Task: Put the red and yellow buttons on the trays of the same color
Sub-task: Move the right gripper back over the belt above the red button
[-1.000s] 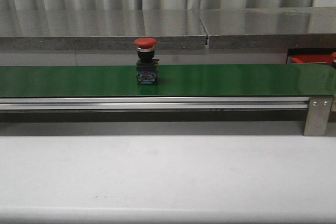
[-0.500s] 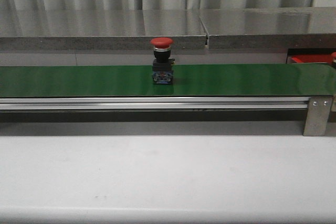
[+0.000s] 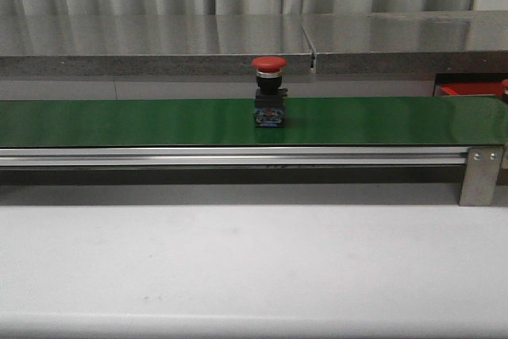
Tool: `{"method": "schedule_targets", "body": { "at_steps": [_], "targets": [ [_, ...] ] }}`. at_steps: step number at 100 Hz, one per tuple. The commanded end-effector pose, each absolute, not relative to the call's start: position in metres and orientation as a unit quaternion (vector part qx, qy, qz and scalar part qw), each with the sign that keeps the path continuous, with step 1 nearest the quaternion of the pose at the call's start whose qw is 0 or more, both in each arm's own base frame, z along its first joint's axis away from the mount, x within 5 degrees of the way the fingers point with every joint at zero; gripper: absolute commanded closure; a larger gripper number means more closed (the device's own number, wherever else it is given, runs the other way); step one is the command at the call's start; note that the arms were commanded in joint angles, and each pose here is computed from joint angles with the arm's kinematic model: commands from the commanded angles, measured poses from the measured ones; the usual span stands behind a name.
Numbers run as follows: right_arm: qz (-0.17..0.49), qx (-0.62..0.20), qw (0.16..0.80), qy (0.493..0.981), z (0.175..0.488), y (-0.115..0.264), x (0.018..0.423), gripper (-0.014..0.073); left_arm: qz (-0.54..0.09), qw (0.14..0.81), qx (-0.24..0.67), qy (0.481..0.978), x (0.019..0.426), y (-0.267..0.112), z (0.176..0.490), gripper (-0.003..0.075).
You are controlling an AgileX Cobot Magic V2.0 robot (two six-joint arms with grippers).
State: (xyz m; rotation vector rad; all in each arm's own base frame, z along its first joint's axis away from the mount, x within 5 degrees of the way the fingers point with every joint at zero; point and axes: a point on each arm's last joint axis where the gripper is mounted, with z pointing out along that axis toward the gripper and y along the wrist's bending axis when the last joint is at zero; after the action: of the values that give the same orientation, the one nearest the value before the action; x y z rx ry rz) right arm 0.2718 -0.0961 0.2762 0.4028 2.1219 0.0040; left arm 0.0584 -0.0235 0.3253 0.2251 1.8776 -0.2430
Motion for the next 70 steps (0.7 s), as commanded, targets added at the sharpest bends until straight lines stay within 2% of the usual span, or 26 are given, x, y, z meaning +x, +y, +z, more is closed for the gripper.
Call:
{"method": "schedule_targets", "body": {
  "at_steps": [1, 31, 40, 53, 70],
  "targets": [
    [0.017, 0.101, 0.503, 0.858, 0.311, -0.075, 0.280, 0.0031, -0.115, 0.611, 0.087, 0.778, 0.059, -0.024, 0.339, 0.0741],
    [0.109, -0.048, 0.491, 0.863, 0.354, -0.007, 0.297, 0.0031, -0.115, 0.611, 0.087, 0.778, 0.059, -0.024, 0.339, 0.0741],
    [0.130, -0.085, 0.472, 0.868, 0.357, 0.008, 0.304, 0.0019, -0.115, 0.611, 0.087, 0.778, 0.059, -0.024, 0.339, 0.0741],
    [0.158, -0.126, 0.446, 0.872, 0.360, 0.026, 0.315, -0.0046, -0.115, 0.611, 0.087, 0.778, 0.059, -0.024, 0.339, 0.0741],
    [0.188, -0.167, 0.411, 0.876, 0.353, 0.050, 0.332, -0.0047, -0.115, 0.611, 0.087, 0.778, 0.059, -0.024, 0.339, 0.0741]
  ]
}}
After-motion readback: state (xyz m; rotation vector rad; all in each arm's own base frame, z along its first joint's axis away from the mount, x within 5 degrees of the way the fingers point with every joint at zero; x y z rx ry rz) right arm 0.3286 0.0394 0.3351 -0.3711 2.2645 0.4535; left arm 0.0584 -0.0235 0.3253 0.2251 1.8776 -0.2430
